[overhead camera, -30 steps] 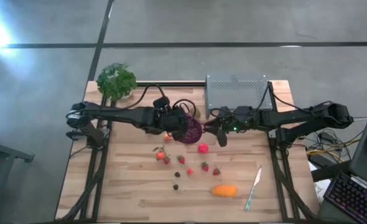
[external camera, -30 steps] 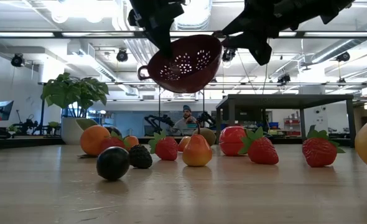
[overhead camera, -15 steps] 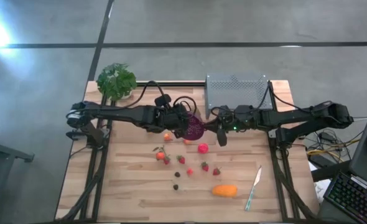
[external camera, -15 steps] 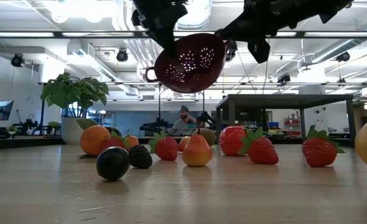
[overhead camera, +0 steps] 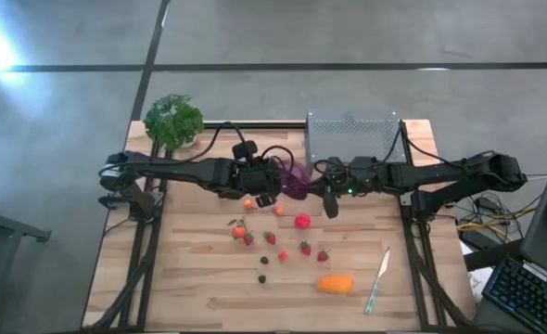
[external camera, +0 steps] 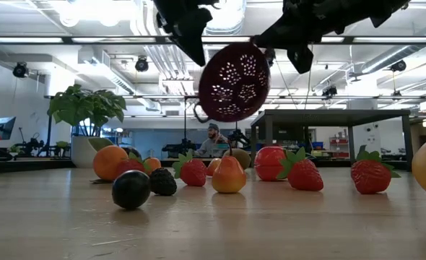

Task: Pick & Place Fruit
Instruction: Put the violet strainer bowl on the shelf

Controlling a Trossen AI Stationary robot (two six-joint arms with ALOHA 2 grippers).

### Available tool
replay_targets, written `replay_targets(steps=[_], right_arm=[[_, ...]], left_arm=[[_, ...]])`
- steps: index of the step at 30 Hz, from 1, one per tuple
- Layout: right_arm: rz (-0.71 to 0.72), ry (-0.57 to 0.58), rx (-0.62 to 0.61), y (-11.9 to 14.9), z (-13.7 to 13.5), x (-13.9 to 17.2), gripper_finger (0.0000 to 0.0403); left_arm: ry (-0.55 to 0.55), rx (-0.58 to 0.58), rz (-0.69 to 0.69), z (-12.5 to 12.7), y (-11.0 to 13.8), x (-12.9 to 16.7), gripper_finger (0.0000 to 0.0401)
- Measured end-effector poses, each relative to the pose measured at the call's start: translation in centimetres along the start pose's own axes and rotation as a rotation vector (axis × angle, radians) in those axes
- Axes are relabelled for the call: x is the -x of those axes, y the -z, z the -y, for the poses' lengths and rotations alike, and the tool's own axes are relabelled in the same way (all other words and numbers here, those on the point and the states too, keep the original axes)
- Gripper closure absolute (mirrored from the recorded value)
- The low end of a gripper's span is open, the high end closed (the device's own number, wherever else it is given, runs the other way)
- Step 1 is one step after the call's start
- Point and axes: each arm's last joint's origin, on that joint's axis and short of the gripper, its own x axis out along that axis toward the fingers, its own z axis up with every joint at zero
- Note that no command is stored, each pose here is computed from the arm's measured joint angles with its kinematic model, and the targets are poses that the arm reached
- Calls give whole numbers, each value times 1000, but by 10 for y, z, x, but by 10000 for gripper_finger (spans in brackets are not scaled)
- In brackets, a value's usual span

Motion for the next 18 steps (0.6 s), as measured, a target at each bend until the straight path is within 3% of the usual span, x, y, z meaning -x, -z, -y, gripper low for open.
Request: replay_targets(steps=[3,7,14,18], right_arm=[[3,5,-7,-3,1,6,392],[42,33,-37,-13,9,20,392],[131,13,-145,-34,30,42,392],[206,-64,-206,-48,46,53,392]], left_arm=[[-85,-23,-15,-8,3,6,233],[-118,51,1,-24,6,23,199],[-117,138,39,-37,11,37,195],[-132,160,48,-39,19,37,199]])
